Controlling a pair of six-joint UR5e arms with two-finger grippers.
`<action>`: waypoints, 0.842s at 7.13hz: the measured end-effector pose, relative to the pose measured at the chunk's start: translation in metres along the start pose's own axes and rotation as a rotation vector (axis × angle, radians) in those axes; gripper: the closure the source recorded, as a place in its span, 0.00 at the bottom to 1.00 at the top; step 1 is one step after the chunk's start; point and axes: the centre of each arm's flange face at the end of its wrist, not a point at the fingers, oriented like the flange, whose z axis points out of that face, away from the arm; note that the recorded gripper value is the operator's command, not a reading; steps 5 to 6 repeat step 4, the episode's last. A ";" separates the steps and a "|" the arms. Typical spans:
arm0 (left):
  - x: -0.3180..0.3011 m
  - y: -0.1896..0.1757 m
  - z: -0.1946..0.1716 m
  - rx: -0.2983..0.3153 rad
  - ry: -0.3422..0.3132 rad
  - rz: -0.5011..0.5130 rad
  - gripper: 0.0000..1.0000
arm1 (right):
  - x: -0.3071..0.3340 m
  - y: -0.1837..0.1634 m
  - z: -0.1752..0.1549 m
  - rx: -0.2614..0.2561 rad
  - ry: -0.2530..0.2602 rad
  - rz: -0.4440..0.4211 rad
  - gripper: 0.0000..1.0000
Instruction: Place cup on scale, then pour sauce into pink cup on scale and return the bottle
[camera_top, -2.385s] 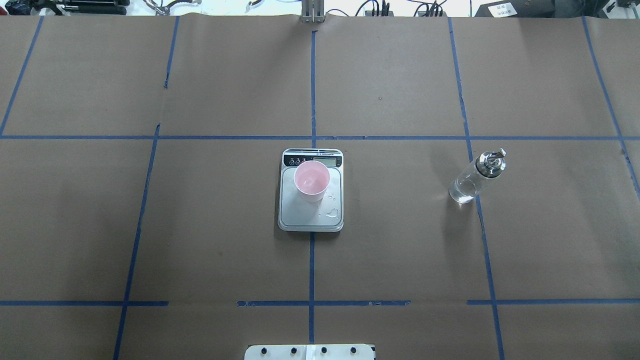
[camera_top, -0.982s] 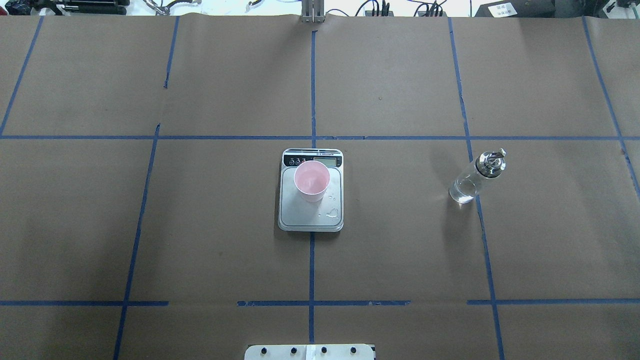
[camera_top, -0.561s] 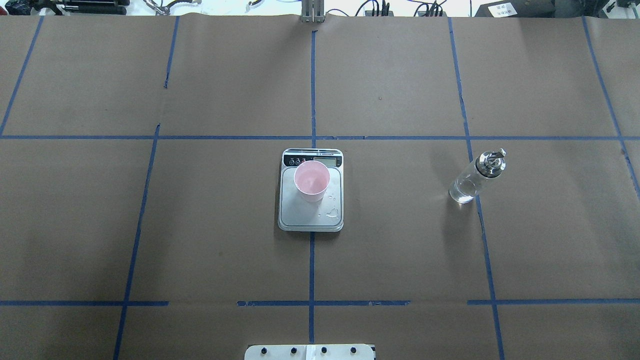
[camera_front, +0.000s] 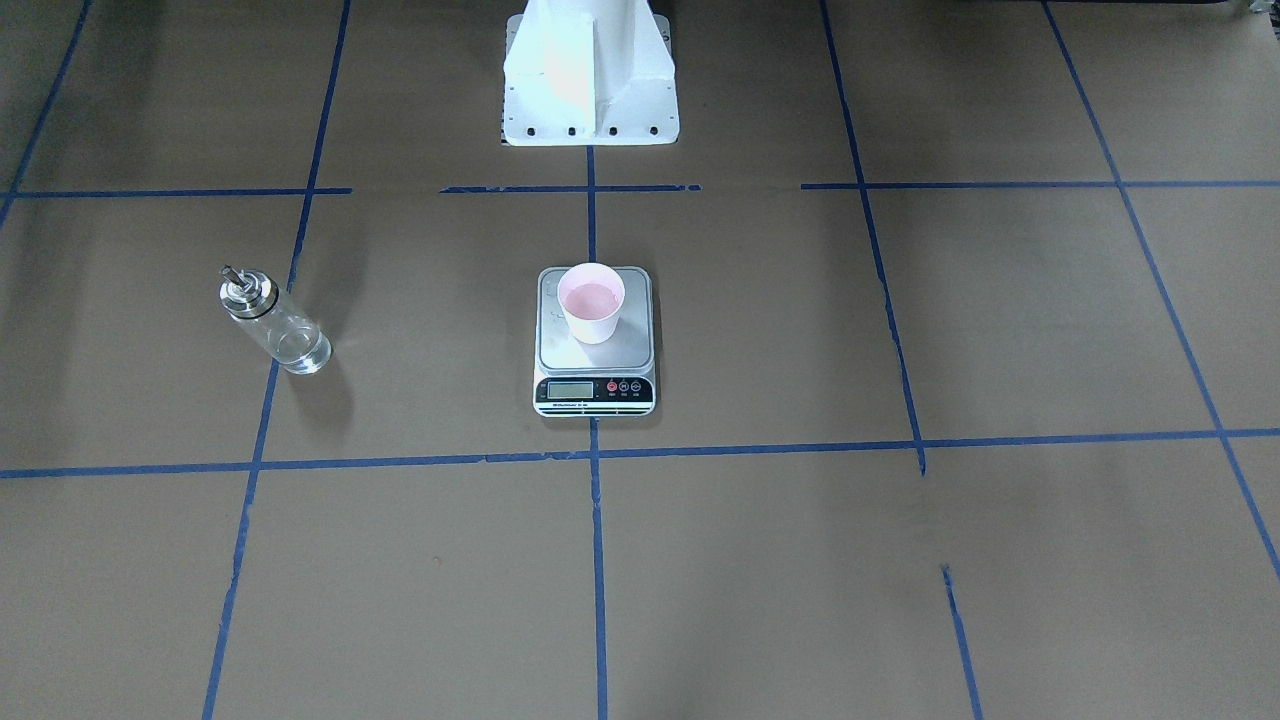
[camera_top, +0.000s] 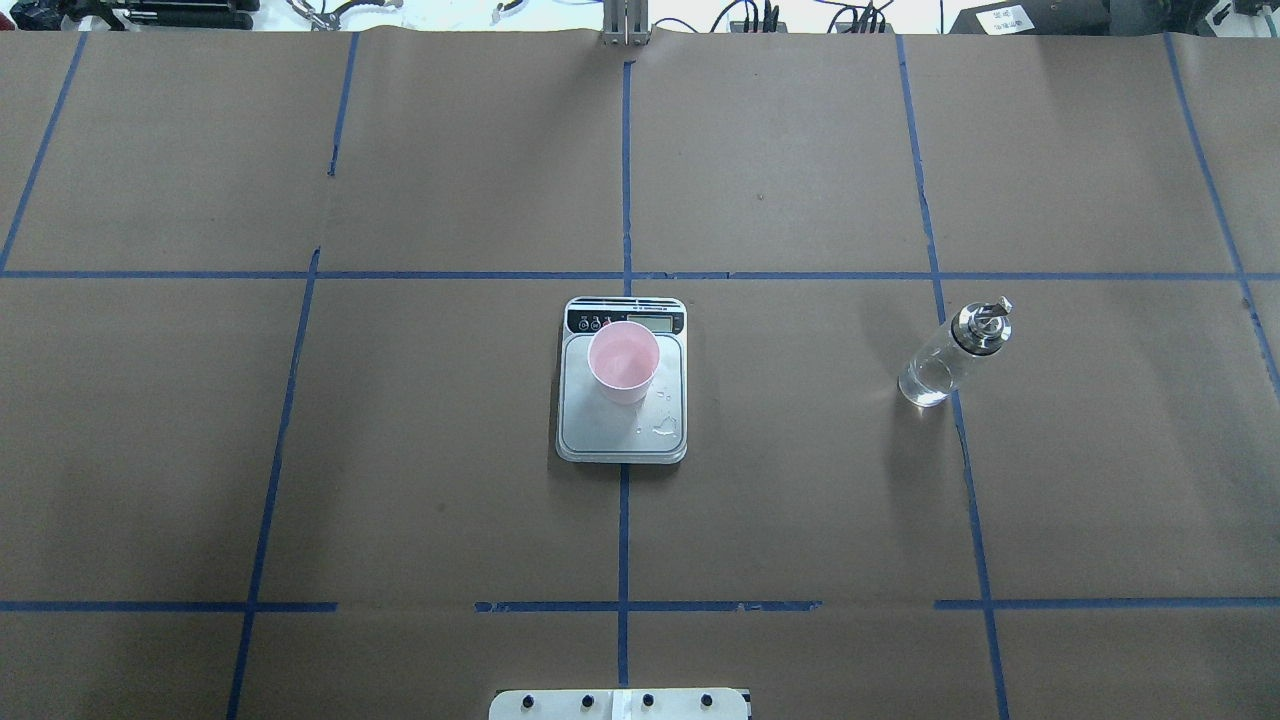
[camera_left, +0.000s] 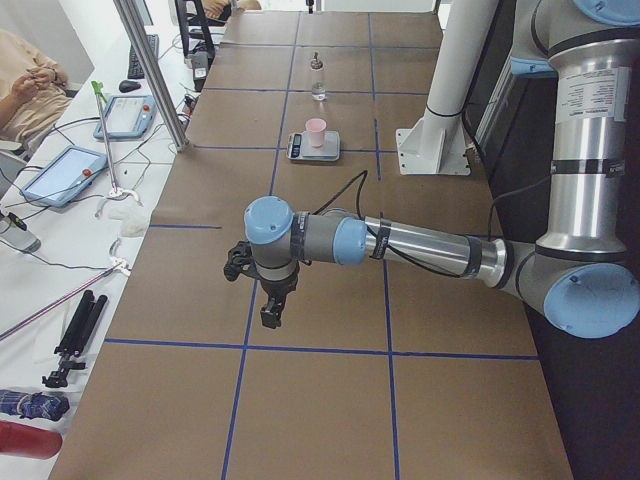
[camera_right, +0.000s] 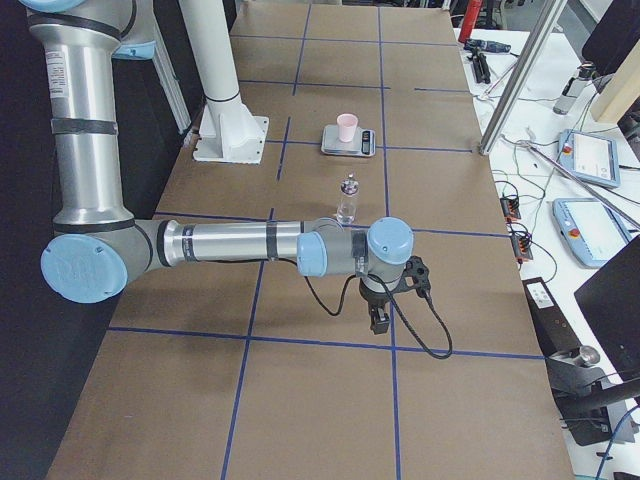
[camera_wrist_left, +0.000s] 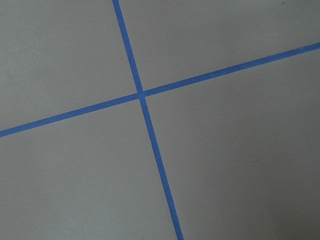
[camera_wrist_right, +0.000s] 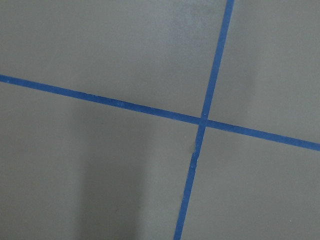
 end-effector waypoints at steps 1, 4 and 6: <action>0.001 0.000 -0.002 0.003 -0.001 0.002 0.00 | 0.000 0.001 0.000 -0.001 -0.002 0.002 0.00; 0.005 -0.002 -0.006 0.009 0.000 0.008 0.00 | 0.001 0.002 0.002 -0.007 -0.005 0.008 0.00; 0.005 -0.002 -0.006 0.009 0.000 0.008 0.00 | 0.001 0.002 0.002 -0.007 -0.005 0.008 0.00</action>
